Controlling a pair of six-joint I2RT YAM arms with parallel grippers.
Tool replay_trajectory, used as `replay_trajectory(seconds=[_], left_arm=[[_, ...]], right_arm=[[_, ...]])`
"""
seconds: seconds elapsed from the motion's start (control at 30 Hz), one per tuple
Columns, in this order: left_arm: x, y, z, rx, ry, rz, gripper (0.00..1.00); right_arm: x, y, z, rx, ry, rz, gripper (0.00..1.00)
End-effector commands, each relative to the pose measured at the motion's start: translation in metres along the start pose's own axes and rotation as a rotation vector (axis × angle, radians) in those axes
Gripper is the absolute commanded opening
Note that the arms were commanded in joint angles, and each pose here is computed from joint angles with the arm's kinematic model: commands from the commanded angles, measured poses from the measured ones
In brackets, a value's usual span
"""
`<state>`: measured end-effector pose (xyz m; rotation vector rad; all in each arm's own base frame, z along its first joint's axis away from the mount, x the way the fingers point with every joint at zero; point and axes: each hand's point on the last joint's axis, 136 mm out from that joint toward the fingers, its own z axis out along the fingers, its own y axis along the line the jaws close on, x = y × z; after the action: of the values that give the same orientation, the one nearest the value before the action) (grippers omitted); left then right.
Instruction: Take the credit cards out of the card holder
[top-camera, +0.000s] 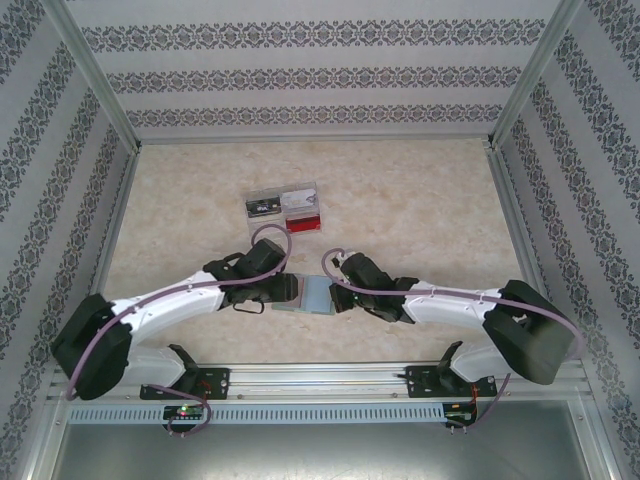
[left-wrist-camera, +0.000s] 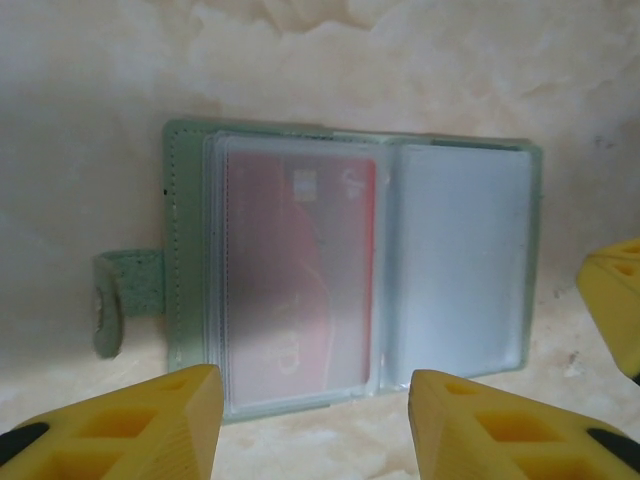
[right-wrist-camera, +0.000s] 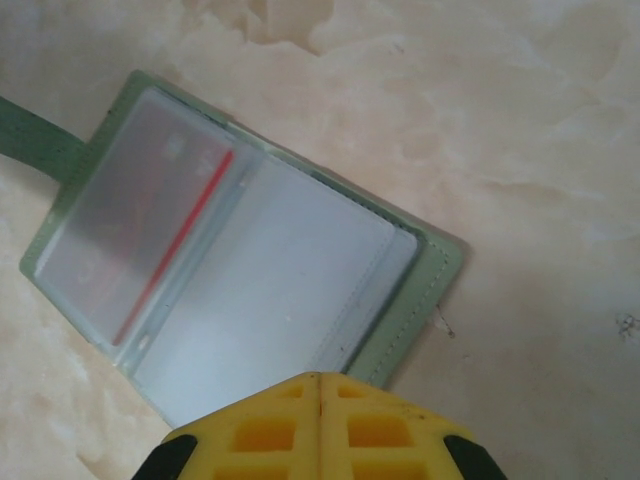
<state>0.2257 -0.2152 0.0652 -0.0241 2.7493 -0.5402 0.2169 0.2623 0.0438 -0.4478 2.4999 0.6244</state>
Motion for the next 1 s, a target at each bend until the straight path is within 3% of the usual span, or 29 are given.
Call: replay_trajectory(seconds=[0.0,0.6,0.97], left_arm=[[-0.008,-0.01,0.007,0.014,-0.027,-0.015,0.52],[0.004,0.0,0.036,-0.038,0.055,-0.018,0.54],[0.005,-0.042,0.031,0.158,0.055,0.016,0.58]], right_arm=[[0.007,-0.005,0.007,0.016,0.001,0.019,0.05],[0.019,-0.012,0.019,0.044,0.044,0.039,0.02],[0.022,-0.011,0.025,0.044,0.068,0.045,0.03]])
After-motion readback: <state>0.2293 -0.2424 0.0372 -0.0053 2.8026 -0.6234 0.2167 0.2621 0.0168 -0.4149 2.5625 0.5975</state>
